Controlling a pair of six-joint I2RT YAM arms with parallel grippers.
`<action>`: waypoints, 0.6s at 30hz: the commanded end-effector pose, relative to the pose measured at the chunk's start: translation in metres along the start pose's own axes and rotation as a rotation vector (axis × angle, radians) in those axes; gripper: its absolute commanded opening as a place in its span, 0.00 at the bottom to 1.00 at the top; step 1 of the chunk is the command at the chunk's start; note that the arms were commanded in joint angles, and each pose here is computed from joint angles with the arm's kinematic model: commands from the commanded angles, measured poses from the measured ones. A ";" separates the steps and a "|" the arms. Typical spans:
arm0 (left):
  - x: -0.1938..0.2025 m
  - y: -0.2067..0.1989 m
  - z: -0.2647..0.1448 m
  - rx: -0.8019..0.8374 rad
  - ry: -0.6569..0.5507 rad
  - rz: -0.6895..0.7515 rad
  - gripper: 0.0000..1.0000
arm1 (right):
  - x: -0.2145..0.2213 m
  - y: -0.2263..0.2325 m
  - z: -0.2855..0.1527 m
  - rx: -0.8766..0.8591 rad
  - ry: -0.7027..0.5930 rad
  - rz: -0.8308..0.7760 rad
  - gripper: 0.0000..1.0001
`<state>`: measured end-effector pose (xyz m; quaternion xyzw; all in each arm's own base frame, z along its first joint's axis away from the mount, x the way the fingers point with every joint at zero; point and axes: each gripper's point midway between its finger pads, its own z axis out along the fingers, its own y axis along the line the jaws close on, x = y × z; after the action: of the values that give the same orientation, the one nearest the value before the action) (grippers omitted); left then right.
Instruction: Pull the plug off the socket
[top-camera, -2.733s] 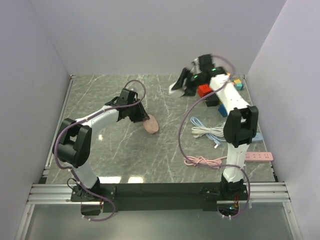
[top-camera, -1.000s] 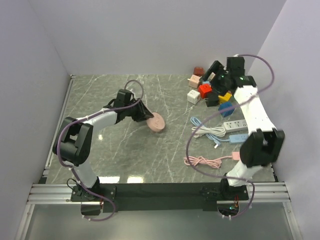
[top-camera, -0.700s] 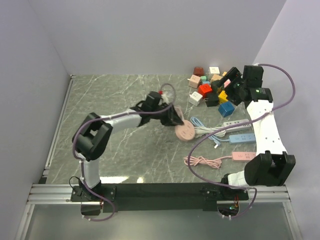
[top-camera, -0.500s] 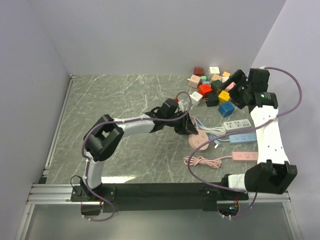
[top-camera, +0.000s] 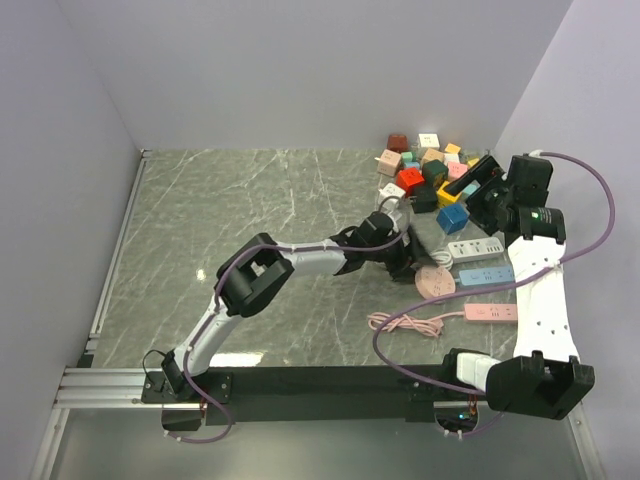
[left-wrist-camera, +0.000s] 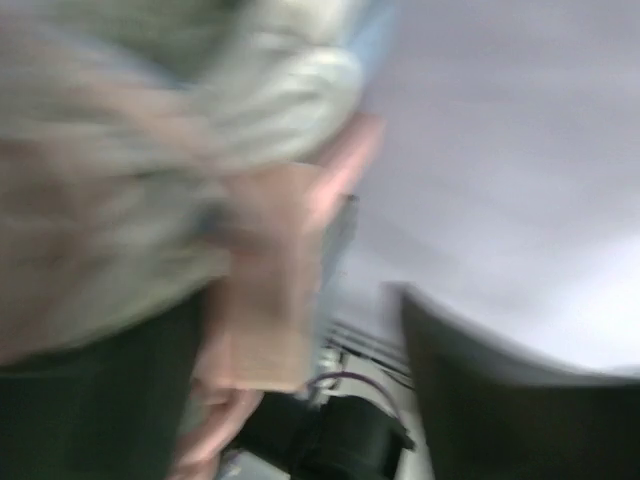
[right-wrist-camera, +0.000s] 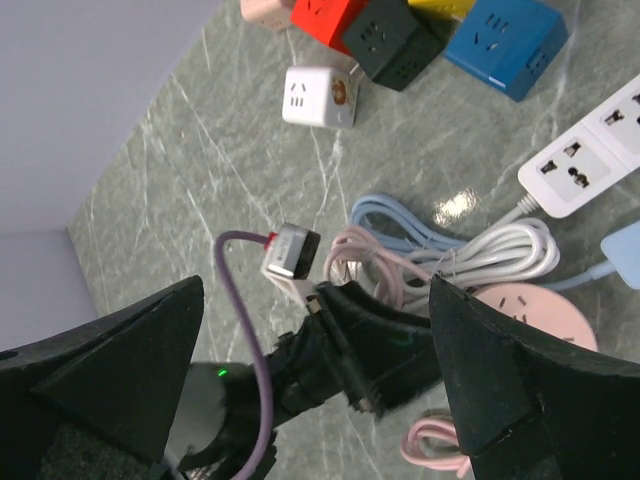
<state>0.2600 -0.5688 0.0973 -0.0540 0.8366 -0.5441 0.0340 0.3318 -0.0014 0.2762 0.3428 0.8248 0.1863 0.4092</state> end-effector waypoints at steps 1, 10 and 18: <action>0.021 -0.047 0.001 0.124 0.049 0.014 0.99 | 0.001 0.003 -0.010 -0.042 -0.010 -0.031 1.00; 0.043 -0.065 -0.033 0.125 0.128 0.138 0.99 | -0.010 0.008 -0.019 -0.049 -0.063 -0.061 1.00; 0.055 -0.048 -0.070 0.006 0.171 0.243 0.99 | -0.016 0.013 -0.019 -0.065 -0.080 -0.057 1.00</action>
<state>0.2129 -0.5460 0.1337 0.0374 0.8435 -0.5356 0.0139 0.3240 0.0002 0.2782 0.3257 0.8275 0.1873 0.4171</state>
